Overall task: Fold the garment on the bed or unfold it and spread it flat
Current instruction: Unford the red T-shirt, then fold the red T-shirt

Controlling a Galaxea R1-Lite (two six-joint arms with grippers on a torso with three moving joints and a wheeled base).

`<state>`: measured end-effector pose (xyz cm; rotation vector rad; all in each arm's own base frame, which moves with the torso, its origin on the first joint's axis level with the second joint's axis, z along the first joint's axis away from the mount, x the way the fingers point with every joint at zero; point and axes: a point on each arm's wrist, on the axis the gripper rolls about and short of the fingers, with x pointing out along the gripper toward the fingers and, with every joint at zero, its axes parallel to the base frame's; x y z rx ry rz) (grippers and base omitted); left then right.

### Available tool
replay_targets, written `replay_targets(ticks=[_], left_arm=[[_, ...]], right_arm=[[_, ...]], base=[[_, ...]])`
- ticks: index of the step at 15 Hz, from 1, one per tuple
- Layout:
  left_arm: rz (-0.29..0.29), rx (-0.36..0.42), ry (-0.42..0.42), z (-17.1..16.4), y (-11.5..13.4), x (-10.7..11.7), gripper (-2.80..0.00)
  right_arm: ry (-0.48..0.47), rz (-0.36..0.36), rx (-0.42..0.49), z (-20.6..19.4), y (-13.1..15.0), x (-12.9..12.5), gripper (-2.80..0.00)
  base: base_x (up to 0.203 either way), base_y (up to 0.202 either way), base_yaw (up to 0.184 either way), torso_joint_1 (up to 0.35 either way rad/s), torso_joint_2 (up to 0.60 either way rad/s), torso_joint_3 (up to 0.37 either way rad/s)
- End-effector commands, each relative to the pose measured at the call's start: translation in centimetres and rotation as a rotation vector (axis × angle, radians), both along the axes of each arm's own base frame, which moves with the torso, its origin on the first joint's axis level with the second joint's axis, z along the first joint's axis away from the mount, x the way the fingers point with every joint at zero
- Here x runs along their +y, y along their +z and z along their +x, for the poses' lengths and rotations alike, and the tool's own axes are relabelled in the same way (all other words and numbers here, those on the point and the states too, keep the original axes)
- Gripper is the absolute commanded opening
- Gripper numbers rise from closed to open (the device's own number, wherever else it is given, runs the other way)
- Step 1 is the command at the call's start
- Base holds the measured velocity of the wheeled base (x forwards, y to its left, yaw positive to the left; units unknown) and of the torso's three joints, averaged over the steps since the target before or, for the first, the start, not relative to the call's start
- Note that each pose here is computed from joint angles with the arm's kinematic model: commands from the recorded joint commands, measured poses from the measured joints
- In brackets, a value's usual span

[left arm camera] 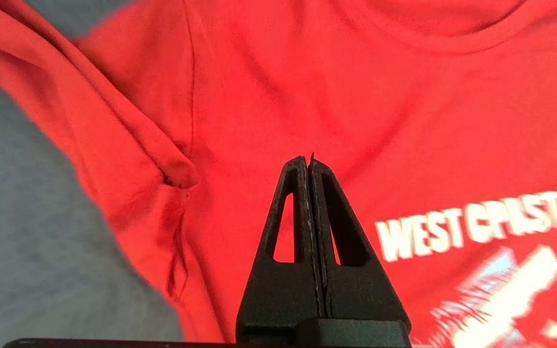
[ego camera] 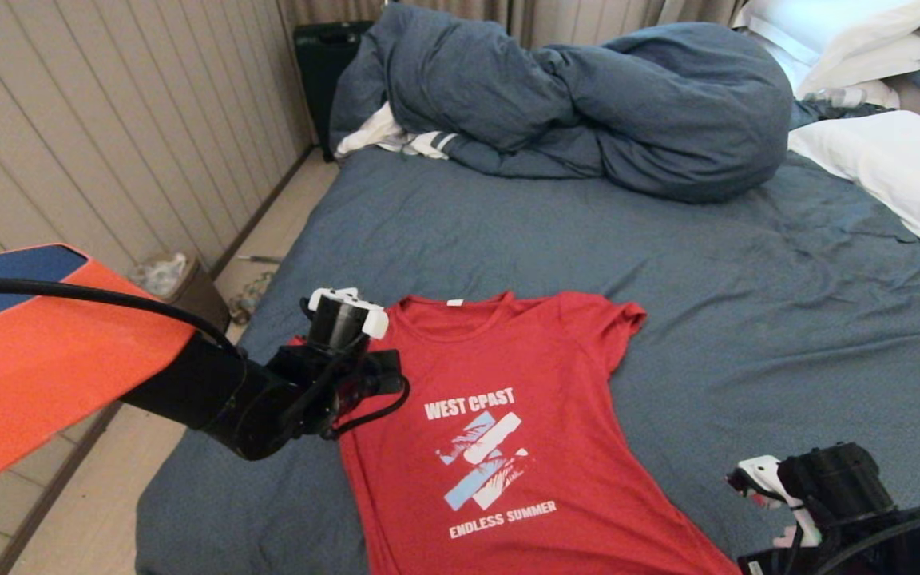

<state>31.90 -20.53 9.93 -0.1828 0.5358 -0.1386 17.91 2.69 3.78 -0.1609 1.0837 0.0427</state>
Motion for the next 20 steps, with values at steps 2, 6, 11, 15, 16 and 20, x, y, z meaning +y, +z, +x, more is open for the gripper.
replay_targets(ticks=[2, 6, 11, 15, 16, 20], left_arm=[[-0.075, -0.114, 0.008, -2.2, 5.5, 1.8, -2.8], [-0.122, -0.23, 0.053, -7.2, 11.7, 6.4, -2.8], [-0.031, -0.262, 0.241, -11.8, 12.2, 15.2, -2.8], [-0.044, -0.285, 0.173, -19.0, 11.3, 17.8, -2.8], [-0.046, -0.291, 0.167, -20.5, 10.7, 18.2, -2.8], [-0.049, -0.309, 0.165, -25.9, 7.5, 19.5, -2.8]], right_arm=[[0.0, 0.046, -0.264, 0.3, 4.9, 0.1, -2.8], [0.008, 0.102, -0.547, -1.7, 12.8, -0.1, -2.8], [-0.05, 0.26, -0.729, -6.2, 17.7, -0.8, -2.8], [-0.049, 0.303, -0.731, -9.7, 15.8, -1.2, -2.8], [-0.045, 0.307, -0.736, -10.7, 15.0, -1.4, -2.8], [-0.023, 0.321, -0.746, -14.4, 12.5, -2.1, -2.8]], base=[[0.0, 0.0, 0.0, 0.0, 0.0, 0.0], [0.0, 0.0, 0.0, 0.0, 0.0, 0.0], [0.0, 0.0, 0.0, 0.0, 0.0, 0.0], [0.0, 0.0, 0.0, 0.0, 0.0, 0.0], [0.0, 0.0, 0.0, 0.0, 0.0, 0.0], [0.0, 0.0, 0.0, 0.0, 0.0, 0.0]])
